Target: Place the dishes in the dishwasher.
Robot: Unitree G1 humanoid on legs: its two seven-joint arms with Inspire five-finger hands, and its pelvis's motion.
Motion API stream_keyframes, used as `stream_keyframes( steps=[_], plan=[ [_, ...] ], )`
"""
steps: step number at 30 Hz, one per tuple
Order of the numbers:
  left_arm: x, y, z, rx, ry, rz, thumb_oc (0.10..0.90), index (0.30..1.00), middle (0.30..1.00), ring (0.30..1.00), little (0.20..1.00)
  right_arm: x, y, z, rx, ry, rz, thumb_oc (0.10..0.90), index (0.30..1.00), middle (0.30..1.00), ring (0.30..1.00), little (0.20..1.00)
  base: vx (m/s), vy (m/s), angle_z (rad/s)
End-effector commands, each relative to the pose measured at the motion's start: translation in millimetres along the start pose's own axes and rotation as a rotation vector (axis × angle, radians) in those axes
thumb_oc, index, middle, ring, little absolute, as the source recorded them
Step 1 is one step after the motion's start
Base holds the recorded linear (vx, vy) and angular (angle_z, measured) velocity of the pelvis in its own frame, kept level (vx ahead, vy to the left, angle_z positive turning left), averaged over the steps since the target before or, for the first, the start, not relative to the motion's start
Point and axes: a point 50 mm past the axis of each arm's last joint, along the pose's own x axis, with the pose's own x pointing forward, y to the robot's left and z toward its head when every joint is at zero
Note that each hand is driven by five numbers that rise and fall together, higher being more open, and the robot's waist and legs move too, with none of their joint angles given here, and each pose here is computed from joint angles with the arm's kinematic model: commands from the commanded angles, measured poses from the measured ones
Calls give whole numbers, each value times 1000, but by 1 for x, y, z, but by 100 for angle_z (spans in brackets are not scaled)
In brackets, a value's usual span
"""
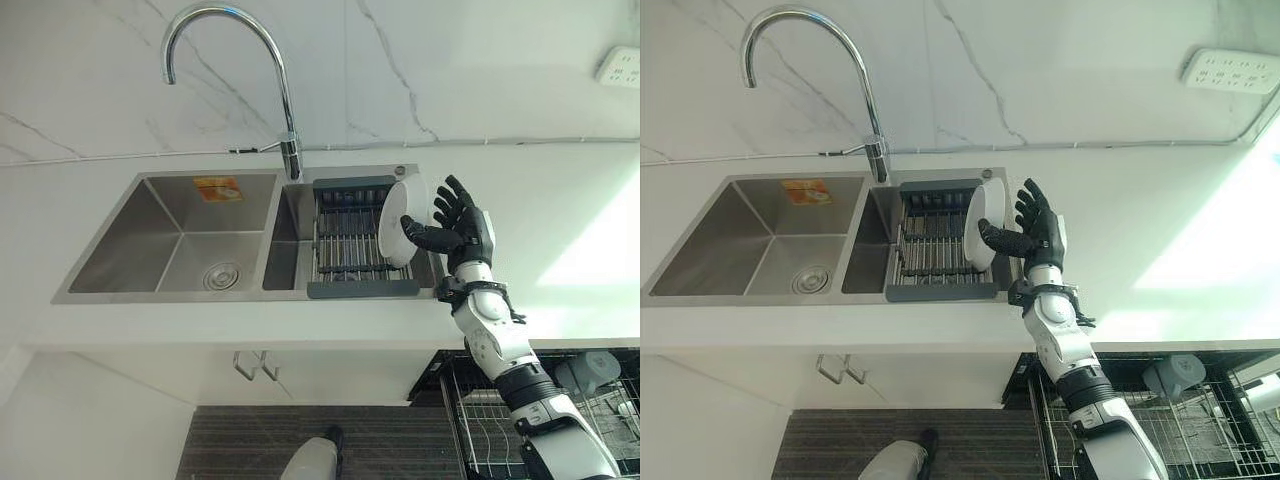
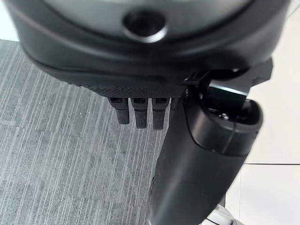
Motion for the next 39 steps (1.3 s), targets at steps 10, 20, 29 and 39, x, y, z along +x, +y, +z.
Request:
stream_keyframes(
  steps=[10, 20, 29, 39],
  plan=[
    [-2, 34, -4, 99, 9, 75, 800, 900, 900, 900, 900, 28, 26, 61, 80, -227, 99, 800, 900, 900, 900, 900, 31, -1, 7],
    [-2, 35, -4, 101, 6, 75, 800, 900, 900, 900, 900, 28, 36, 59, 74, -197, 159, 800, 900, 900, 900, 900, 0, 0, 0],
    [-2, 35, -3, 97, 9, 77, 800, 900, 900, 900, 900, 28, 38, 54, 55, -175, 159, 400, 300, 300, 300, 300, 0, 0, 0],
    [-2, 31, -6, 97, 7, 73, 800, 900, 900, 900, 900, 24, 34, 59, 71, -247, 96, 400, 300, 300, 300, 300, -11, -4, 0]
  ],
)
